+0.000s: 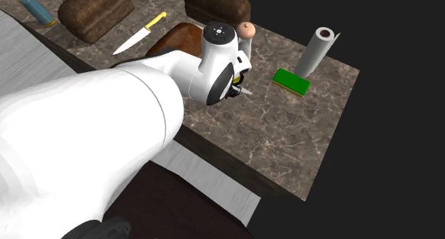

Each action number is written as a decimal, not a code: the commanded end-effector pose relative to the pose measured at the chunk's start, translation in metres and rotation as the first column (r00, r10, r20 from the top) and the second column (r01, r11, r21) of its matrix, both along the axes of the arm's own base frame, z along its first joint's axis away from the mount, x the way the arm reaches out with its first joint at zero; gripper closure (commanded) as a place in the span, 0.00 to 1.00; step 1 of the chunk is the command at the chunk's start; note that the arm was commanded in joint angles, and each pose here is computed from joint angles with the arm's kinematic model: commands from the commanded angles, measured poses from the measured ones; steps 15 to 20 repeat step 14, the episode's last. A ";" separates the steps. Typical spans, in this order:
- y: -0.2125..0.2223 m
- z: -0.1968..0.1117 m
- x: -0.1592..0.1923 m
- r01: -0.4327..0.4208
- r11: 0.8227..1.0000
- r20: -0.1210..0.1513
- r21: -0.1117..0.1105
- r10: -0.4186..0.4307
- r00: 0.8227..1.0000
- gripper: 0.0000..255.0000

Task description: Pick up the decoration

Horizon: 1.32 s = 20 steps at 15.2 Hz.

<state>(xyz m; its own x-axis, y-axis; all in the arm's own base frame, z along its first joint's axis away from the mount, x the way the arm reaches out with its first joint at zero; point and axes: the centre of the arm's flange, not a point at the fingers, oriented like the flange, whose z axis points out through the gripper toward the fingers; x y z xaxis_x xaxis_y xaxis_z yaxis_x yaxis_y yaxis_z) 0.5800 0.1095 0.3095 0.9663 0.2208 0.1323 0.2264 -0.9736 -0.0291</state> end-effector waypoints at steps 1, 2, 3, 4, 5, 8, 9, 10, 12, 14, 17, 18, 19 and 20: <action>0.000 0.010 0.000 0.000 1.000 0.000 0.000 0.000 1.000 1.00; 0.000 0.015 0.000 0.000 1.000 0.000 0.000 0.000 1.000 1.00; 0.000 0.020 0.000 0.000 1.000 0.000 0.000 0.000 1.000 1.00; 0.000 0.025 0.000 0.000 1.000 0.000 0.000 0.000 1.000 1.00; 0.000 0.031 0.000 0.000 1.000 0.000 0.000 0.000 1.000 1.00; 0.000 0.047 0.000 0.000 1.000 0.000 0.000 0.000 1.000 1.00; 0.000 0.052 0.000 0.000 1.000 0.000 0.000 0.000 1.000 1.00; 0.000 0.057 0.000 0.000 1.000 0.000 0.000 0.000 1.000 1.00; 0.000 0.068 0.000 0.000 1.000 0.000 0.000 0.000 1.000 1.00; 0.000 0.068 0.000 0.000 1.000 0.000 0.000 0.000 1.000 1.00; 0.000 0.068 0.000 0.000 1.000 0.000 0.000 0.000 1.000 1.00; 0.000 0.068 0.000 0.000 1.000 0.000 0.000 0.000 1.000 1.00; 0.000 0.068 0.000 0.000 1.000 0.000 0.000 0.000 1.000 1.00; 0.000 0.068 0.000 0.000 1.000 0.000 0.000 0.000 1.000 1.00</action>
